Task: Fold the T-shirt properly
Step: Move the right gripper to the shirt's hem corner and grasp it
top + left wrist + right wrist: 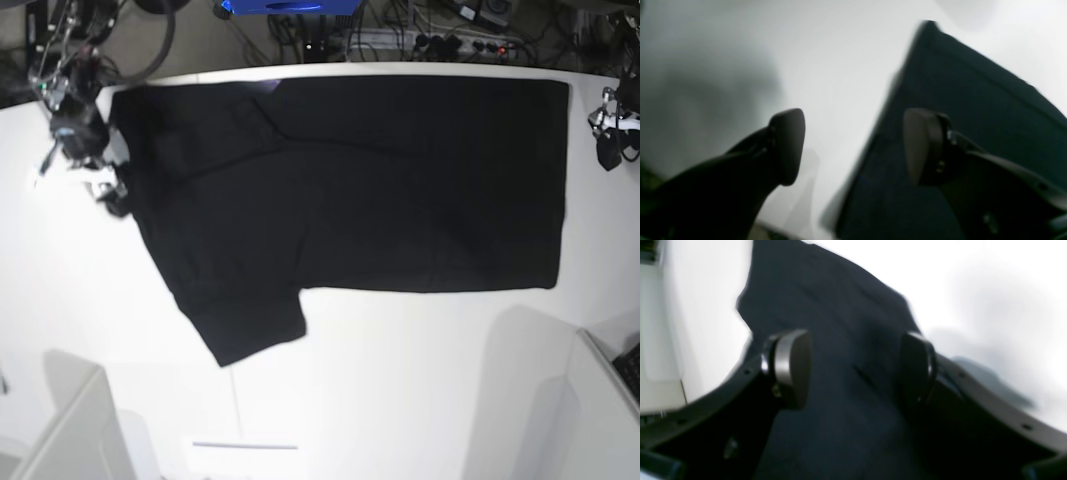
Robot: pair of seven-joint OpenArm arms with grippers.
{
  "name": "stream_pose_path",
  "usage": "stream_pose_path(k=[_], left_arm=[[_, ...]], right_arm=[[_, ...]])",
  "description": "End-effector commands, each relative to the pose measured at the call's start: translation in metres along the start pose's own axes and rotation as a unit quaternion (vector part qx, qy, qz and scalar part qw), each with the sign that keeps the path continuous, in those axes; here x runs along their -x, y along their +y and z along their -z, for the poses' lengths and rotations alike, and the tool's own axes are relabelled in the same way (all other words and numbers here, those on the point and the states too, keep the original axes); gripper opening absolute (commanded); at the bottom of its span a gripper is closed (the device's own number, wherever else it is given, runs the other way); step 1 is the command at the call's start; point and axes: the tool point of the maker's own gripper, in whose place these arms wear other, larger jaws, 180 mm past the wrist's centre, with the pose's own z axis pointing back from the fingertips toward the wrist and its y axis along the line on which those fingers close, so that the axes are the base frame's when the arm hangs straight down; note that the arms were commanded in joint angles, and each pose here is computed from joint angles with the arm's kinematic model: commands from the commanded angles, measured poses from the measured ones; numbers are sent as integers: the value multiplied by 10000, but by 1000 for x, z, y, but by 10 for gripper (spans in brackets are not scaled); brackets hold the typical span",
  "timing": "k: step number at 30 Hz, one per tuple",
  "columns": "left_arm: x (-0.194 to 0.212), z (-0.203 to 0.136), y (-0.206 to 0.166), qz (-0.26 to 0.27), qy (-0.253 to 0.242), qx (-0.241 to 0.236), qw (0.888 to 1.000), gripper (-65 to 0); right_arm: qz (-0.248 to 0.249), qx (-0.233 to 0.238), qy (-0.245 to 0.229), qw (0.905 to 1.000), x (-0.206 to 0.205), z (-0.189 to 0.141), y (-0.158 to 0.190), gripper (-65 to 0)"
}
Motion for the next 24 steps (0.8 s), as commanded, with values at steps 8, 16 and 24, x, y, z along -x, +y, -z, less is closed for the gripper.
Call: stream_pose_path(k=[8,16,24], left_arm=[[-17,3,-7,87,-228,117,9996,-558],[-15,5,-6,56,-198,116,9997,-650],[-17,7,-6,25,-222,125,9997,-650]], right_arm=[[-187,-500,159,9984,-38,53,42,-255],[38,-535,229,9983,-56,86,52,-255],[-1209,-151,336,9920,-63,124,76,-254]])
